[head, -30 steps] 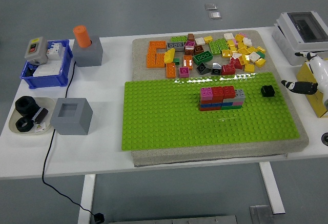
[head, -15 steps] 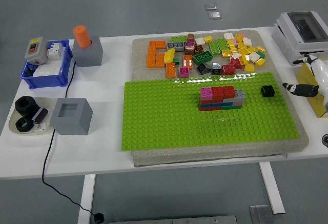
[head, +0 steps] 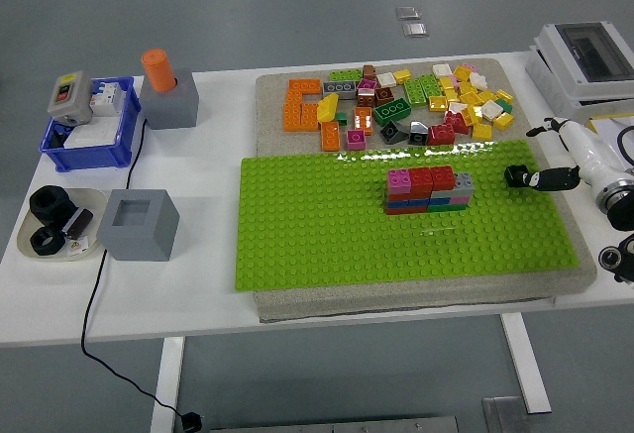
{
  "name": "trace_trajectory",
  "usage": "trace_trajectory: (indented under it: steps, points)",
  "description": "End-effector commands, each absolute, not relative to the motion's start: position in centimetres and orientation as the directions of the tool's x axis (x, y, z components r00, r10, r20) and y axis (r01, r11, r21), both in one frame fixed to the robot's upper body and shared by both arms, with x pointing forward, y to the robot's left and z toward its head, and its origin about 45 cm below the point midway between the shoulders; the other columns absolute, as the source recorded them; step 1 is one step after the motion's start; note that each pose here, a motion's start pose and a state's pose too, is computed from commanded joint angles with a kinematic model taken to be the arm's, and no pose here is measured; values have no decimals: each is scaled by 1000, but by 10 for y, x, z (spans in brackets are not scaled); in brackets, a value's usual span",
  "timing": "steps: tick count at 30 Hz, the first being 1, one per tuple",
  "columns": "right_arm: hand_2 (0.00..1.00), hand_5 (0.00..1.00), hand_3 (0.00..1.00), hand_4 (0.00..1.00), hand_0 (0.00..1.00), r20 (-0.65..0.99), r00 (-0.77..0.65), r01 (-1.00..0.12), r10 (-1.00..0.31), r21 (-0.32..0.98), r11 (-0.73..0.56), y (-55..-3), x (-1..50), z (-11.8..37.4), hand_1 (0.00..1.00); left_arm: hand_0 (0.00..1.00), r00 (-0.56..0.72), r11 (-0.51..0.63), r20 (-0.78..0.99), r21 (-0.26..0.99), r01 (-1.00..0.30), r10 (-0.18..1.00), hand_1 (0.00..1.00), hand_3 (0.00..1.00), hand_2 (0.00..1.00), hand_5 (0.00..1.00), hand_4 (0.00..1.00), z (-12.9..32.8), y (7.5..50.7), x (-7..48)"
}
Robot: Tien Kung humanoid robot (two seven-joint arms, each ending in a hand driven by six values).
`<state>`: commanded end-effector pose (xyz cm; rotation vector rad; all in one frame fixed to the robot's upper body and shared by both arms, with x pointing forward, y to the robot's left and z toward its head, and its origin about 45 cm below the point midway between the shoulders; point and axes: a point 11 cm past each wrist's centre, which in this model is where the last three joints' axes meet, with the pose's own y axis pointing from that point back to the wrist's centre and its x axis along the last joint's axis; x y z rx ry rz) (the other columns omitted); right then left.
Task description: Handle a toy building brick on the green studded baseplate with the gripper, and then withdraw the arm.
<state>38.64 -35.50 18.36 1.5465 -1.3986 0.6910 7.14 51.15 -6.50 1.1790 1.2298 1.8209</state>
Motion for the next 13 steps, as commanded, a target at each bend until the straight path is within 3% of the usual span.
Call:
trace_trajectory:
  steps: [13]
  points:
    - [946,86,674,804,818,865,292,-937,-409,345,61,-354,393,167,914,765,-395,-357,320,934,-21,861,710,775,677,500,789,-65,510,73]
